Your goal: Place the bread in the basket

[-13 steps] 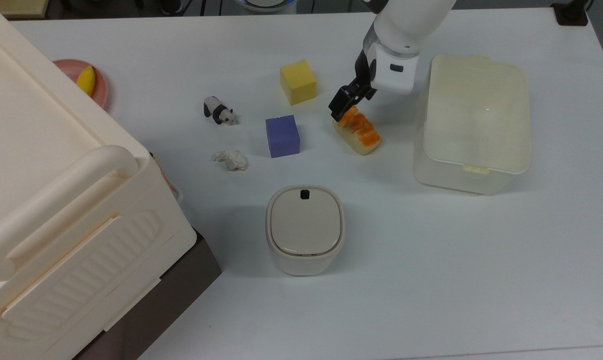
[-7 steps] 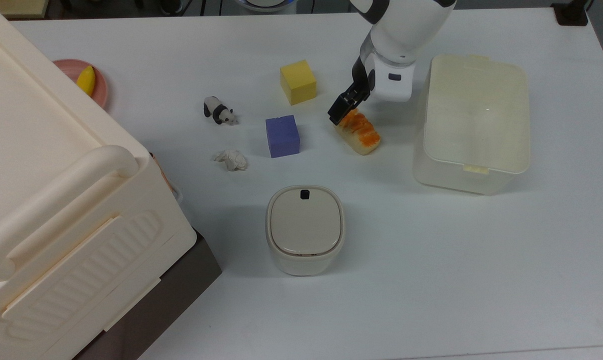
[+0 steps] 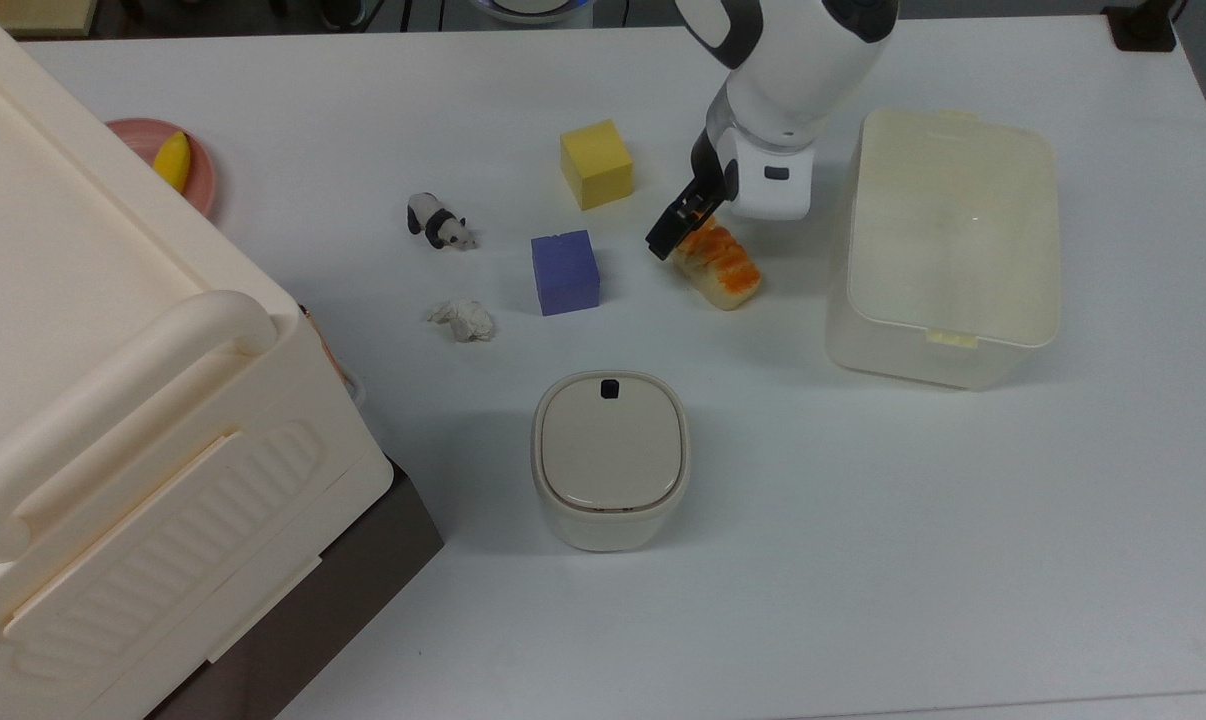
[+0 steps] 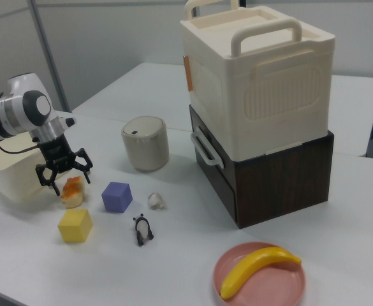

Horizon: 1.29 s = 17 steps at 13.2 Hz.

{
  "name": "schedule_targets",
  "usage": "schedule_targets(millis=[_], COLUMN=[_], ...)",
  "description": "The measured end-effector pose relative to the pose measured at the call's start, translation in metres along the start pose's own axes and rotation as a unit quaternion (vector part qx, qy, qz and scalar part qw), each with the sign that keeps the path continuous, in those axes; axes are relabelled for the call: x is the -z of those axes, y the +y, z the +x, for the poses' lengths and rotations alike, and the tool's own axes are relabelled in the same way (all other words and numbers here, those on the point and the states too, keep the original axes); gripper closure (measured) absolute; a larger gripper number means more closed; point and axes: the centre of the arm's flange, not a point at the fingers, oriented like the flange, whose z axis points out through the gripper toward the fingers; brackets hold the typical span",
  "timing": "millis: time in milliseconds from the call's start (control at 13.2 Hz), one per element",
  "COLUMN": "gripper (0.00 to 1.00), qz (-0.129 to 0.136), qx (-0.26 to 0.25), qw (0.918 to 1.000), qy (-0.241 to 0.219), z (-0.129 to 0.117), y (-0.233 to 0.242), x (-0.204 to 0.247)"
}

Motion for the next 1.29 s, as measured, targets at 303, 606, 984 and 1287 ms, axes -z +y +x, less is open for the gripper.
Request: schedule_targets(millis=[303,606,984,1287], gripper=[0.09,0.06,0.00,0.00], qz=[0.003,0.001,-0.001,-0.004], qx=[0.007,0.018,0.032,0.032], qw=[1.0000,0.9998,0.9995,0.9995], qy=[-0.003,-0.004,-0.006,-0.004], z=[-0.003,-0.003,0.001,0.007], y=[0.006,0.007,-0.003,-0.016], x=[-0.005,-0.005,-0.006,-0.003])
